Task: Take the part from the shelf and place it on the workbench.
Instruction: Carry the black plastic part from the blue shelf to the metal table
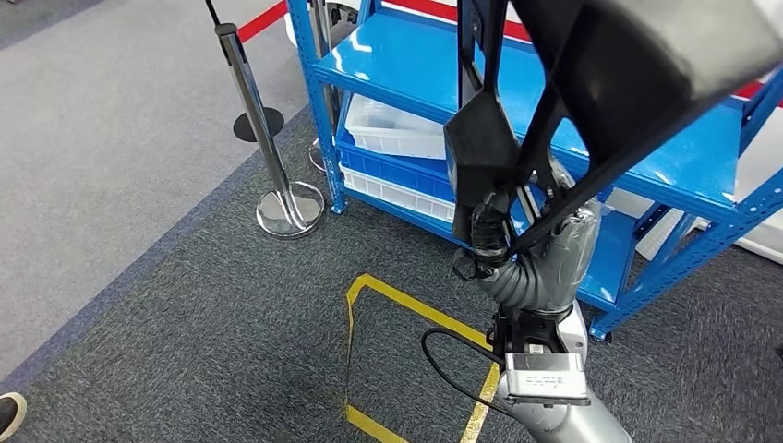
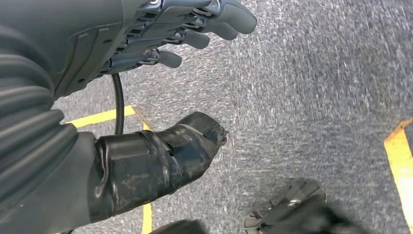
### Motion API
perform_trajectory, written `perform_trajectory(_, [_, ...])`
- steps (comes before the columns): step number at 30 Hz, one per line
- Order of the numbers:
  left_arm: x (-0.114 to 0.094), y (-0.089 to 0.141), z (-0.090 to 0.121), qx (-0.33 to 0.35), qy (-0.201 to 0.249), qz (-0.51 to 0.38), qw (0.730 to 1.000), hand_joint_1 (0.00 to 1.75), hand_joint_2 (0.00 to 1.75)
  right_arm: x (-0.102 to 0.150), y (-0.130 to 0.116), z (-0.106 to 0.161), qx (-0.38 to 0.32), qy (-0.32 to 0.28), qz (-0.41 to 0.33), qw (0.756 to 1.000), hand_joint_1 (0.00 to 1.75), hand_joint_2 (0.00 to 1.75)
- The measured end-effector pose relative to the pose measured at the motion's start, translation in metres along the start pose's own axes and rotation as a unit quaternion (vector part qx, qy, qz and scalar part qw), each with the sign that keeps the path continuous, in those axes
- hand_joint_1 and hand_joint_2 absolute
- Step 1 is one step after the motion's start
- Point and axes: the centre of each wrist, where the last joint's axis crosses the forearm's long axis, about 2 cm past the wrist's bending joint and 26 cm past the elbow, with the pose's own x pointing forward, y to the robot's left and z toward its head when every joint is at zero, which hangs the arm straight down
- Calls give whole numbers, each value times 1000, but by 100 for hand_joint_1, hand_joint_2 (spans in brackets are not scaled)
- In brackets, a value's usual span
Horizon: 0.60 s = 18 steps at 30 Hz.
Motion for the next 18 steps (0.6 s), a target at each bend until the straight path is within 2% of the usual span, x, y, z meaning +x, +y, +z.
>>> perform_trajectory(18, [0,1,-1,4,-1,-4,1000,0,175,0,-1,2,-3,12,-26,1000,175,175])
